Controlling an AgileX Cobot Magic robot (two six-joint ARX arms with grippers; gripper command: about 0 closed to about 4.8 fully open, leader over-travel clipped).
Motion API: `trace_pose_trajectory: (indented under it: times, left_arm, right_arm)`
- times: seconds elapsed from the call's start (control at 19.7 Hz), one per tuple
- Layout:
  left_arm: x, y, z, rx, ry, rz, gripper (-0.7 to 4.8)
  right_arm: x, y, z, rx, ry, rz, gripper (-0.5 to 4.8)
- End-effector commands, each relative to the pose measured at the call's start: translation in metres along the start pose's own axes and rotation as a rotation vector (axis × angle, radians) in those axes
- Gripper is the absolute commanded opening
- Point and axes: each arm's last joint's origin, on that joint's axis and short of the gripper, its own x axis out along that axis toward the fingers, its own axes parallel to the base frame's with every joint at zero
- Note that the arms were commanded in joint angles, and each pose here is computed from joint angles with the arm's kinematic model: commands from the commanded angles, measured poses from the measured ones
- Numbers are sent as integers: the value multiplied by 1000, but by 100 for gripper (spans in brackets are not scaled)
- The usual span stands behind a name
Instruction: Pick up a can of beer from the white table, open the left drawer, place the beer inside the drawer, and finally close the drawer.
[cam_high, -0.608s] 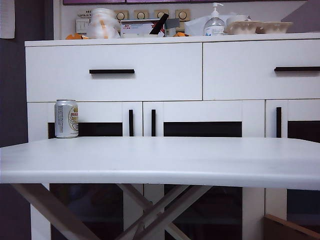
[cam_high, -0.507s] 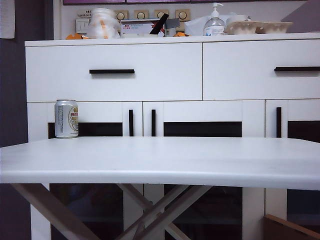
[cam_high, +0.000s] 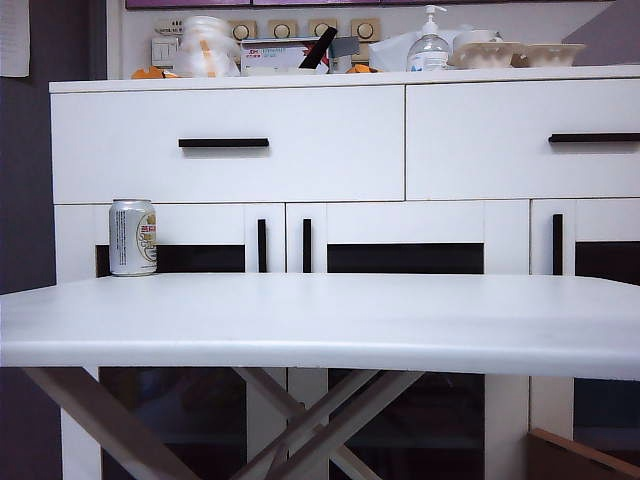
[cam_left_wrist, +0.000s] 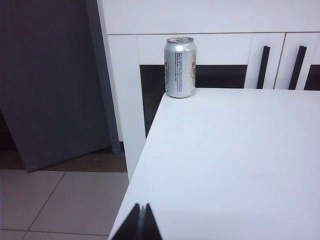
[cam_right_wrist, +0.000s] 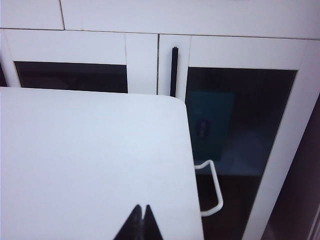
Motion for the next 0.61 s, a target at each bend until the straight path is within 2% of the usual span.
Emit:
trace_pose_trajectory:
  times: [0.05,0.25,0.46,0.61]
  left_arm:
    - [-1,0,3,-61,-15,12,-5]
    - [-5,3,18,-180,5,85,-5]
    - [-4,4,44,-186,4,91,-5]
    - [4,4,71,-173,-1,87,-5]
  right_arm:
    - [-7,0,27,46,-74,6,-1]
    - [-23,-2,73,58,-167,-1,-2]
    - [-31,-2,119,54,-136,13,-2]
    - [-28,1,159,51,-153,83,-1]
